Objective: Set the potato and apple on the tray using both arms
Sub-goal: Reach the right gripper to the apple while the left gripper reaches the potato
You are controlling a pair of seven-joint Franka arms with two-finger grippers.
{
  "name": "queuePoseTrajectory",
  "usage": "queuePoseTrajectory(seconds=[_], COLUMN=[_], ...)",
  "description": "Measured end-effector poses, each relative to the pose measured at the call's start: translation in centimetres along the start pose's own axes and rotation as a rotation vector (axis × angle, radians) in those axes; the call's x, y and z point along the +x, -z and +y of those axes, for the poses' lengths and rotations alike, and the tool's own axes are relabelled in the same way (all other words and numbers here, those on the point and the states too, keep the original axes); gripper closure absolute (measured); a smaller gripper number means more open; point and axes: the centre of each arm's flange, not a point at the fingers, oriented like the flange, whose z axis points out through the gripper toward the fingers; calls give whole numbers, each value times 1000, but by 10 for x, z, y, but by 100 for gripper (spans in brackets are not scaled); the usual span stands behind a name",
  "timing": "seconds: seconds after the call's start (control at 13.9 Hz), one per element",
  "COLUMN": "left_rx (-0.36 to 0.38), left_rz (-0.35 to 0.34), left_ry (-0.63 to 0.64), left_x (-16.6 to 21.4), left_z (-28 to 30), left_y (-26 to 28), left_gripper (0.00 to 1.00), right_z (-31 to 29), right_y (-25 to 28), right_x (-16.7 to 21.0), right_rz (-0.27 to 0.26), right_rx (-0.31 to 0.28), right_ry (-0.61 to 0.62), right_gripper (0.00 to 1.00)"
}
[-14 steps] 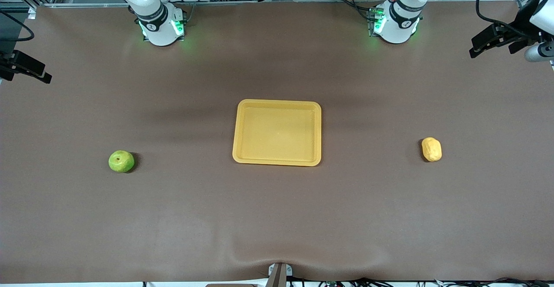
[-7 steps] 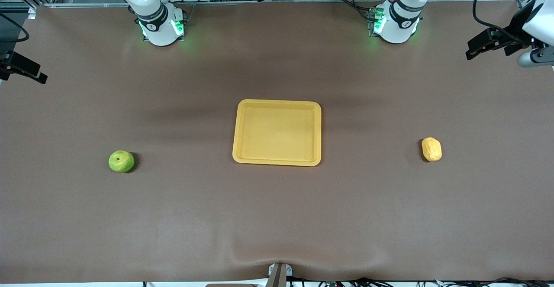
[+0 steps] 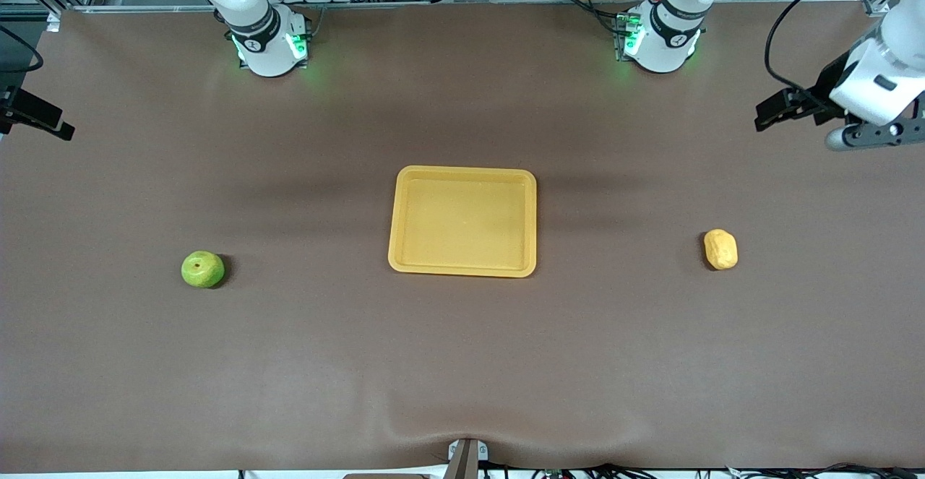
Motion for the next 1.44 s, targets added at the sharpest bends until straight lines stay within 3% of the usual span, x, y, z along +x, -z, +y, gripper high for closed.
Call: queuePoseTrajectory(seconds=[0.22, 0.65, 1.01, 1.29, 1.44], left_rx=[5, -7, 31, 11, 3], left_rz=[17, 98, 130, 131, 123], left_ry=[8, 59, 51, 62, 55], left_x=[6, 21, 56, 80, 86], left_z=[-3, -29, -49, -60, -57], left_y=[-31, -111, -180, -244, -267], left_gripper=[0, 0, 0, 0, 0], right_z=[-1, -2, -3, 4, 8], right_y=[-14, -84, -163, -224, -248], right_x=[7, 48, 116, 154, 163], right_rz=[-28, -141, -58, -4, -8], right_rx=[-1, -10, -18, -24, -26], right_ry=[2, -3, -2, -13, -18], right_gripper=[0, 0, 0, 0, 0])
